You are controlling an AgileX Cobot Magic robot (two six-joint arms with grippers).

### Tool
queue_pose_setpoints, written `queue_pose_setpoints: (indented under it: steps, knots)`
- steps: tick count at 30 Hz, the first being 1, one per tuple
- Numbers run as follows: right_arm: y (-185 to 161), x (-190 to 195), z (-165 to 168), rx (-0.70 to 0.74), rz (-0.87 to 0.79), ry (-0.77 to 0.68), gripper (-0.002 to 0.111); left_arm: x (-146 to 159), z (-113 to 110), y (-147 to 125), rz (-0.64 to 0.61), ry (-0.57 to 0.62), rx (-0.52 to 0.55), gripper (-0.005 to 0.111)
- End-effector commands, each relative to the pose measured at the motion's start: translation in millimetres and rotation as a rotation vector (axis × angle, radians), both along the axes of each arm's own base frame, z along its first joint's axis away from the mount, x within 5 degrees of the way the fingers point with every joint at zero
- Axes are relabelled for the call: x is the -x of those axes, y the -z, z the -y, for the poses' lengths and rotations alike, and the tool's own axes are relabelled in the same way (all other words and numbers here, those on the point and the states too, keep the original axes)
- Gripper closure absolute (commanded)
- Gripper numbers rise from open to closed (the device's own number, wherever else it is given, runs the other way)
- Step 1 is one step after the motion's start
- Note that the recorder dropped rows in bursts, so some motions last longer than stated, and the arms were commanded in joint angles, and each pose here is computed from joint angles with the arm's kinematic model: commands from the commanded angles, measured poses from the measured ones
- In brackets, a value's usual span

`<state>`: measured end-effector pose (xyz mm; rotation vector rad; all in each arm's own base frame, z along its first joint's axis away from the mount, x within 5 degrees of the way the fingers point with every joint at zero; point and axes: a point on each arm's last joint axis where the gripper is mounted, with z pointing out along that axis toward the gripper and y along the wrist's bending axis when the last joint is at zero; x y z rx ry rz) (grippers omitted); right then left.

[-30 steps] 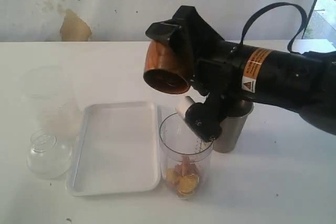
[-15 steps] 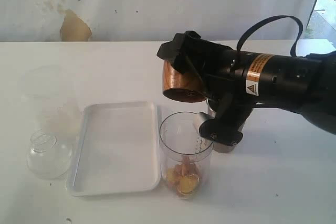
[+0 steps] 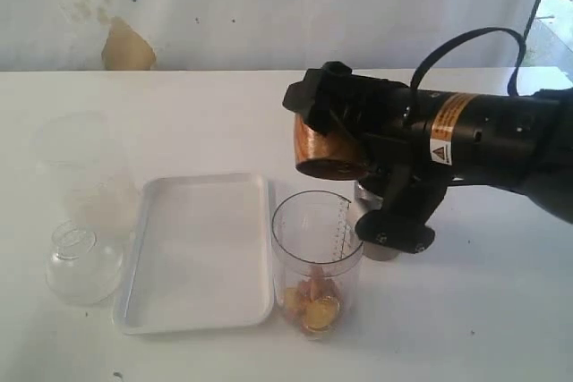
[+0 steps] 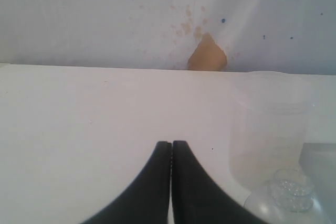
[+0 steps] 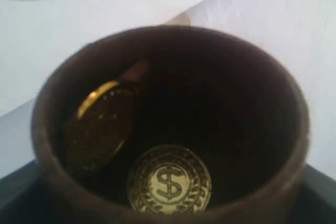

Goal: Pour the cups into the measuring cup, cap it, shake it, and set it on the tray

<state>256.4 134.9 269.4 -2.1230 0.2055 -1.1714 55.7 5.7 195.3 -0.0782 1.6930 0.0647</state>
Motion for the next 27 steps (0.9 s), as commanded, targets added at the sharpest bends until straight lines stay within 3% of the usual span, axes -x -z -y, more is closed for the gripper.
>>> queue_pose_setpoints:
  steps: [1, 3, 8, 12, 16, 17, 20, 24, 27]
  knots:
    - [-14.7, 2.6, -5.4, -0.140, 0.067, -0.033, 0.108, 0.1, 0.2, 0.5, 0.009, 0.003, 0.002, 0.106]
    - [-15.5, 2.6, -5.9, -0.191, 0.045, -0.022, 0.108, 0.1, 0.2, 0.5, 0.009, 0.003, 0.002, 0.106]
    - [5.6, -0.8, -1.6, 0.048, -0.006, -0.021, 0.108, 0.1, 0.2, 0.5, 0.009, 0.003, 0.002, 0.106]
    - [-11.8, -0.9, -7.8, -0.200, 0.038, -0.014, 0.108, 0.1, 0.2, 0.5, 0.009, 0.003, 0.002, 0.106]
    - [5.4, 1.3, -8.6, 0.036, -0.002, -0.047, 0.108, 0.1, 0.2, 0.5, 0.009, 0.003, 0.002, 0.106]
    - [3.7, 1.2, -9.6, 0.017, 0.010, -0.053, 0.108, 0.1, 0.2, 0.5, 0.009, 0.003, 0.002, 0.106]
    - [-6.0, -1.6, -11.6, -0.226, -0.002, 0.010, 0.108, 0.1, 0.2, 0.5, 0.009, 0.003, 0.002, 0.106]
    - [7.3, 0.3, -12.4, 0.014, 0.005, -0.047, 0.108, 0.1, 0.2, 0.5, 0.009, 0.003, 0.002, 0.106]
    - [-4.0, -3.3, -14.4, -0.269, -0.018, 0.034, 0.108, 0.1, 0.2, 0.5, 0.009, 0.003, 0.002, 0.106]
